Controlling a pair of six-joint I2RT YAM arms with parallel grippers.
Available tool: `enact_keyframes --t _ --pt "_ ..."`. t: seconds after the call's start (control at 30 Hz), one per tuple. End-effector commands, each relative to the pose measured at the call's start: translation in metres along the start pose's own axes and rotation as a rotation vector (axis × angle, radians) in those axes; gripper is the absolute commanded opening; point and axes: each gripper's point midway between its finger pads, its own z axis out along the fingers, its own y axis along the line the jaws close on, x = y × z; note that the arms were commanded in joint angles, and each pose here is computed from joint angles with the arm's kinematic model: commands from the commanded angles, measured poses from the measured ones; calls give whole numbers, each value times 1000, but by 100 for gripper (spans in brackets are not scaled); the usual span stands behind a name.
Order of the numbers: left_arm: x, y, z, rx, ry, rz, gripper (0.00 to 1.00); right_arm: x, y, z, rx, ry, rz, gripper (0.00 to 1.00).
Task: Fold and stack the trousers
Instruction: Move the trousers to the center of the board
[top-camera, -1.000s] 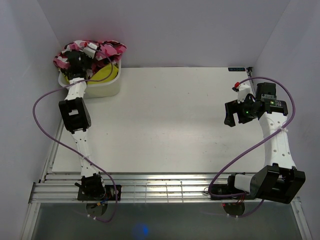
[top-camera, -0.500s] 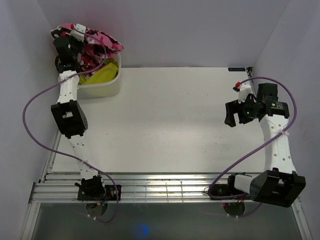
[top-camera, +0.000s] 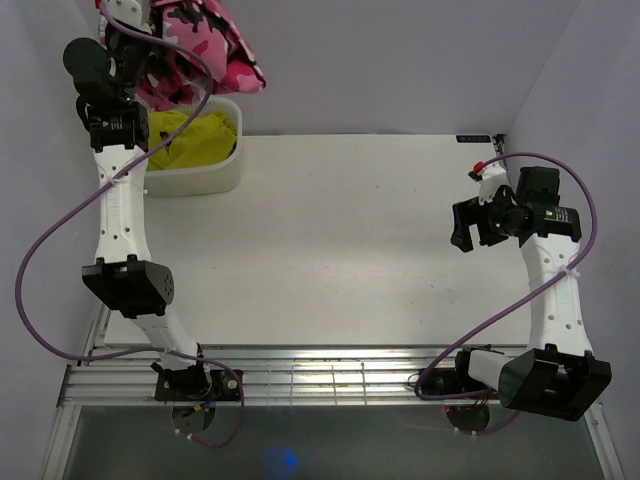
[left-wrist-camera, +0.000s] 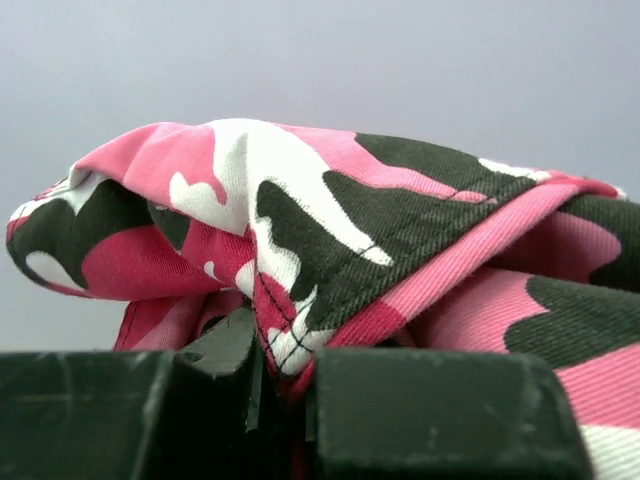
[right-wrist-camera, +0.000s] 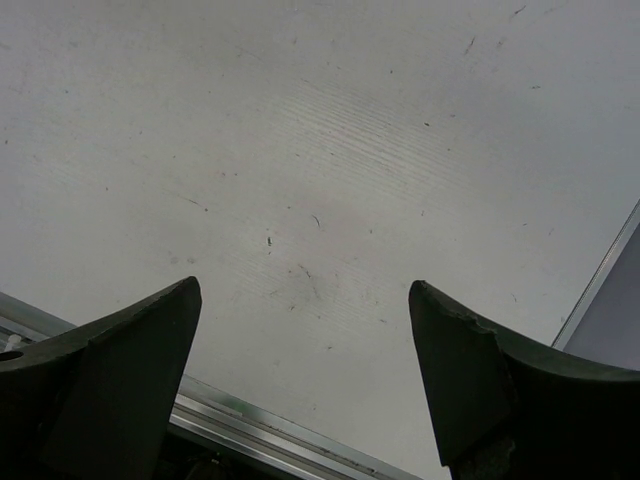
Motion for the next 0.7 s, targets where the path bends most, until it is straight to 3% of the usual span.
enact_keyframes --t 0.0,0.13,0.27,0.37,0.4,0.6,0.63,0.67 --pt "-138 -59 -20 174 -262 -117 0 -18 -5 -8 26 -79 -19 90" --pt "-171 -139 -26 363 -305 -279 0 -18 -6 -7 9 -84 7 90" --pt "-173 -207 -34 530 -275 -395 0 -17 -13 -12 17 -98 33 90" --pt "-141 -272 -46 647 -161 -460 0 -11 -27 -19 45 -110 68 90" --pt "-115 -307 -54 693 -85 -496 0 -9 -31 -21 47 -116 69 90" --pt "9 -419 -97 825 256 -540 0 23 -52 -39 13 -94 152 90" --pt "38 -438 -103 849 336 -546 5 27 -53 -38 -7 -81 139 90" --pt "64 -450 -120 880 464 -565 38 30 -51 -37 -24 -73 140 90"
